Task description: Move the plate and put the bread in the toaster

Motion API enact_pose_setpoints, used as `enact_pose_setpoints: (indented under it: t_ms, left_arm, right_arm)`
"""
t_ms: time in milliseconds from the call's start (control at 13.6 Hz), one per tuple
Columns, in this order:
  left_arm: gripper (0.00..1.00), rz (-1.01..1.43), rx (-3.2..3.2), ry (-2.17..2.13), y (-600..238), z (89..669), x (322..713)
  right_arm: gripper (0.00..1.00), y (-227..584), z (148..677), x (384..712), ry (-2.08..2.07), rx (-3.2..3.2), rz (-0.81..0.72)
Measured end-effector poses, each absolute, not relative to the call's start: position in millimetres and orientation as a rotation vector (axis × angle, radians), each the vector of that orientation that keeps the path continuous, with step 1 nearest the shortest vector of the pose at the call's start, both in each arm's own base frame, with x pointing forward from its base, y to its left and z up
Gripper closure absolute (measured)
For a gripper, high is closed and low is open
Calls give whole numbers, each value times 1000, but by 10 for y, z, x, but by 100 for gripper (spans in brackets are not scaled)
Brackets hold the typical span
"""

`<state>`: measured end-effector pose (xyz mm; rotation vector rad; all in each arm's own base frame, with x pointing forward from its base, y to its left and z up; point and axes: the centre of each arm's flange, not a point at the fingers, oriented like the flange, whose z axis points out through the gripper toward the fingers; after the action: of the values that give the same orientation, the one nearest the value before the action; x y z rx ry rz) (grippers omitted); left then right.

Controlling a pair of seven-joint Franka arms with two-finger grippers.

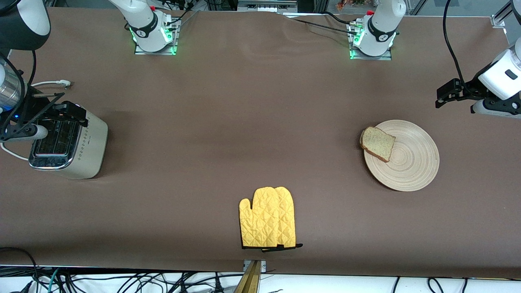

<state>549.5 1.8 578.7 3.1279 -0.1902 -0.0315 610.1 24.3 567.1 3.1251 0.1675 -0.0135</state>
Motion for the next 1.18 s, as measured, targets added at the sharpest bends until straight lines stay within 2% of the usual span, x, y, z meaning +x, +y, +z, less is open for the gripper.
enact_pose_setpoints:
  t_ms: [1179]
  left_arm:
    - [0,-59,3126,-191,17,5747,5495]
  right_arm:
    - [0,235,5671,6102,166,3124,-14]
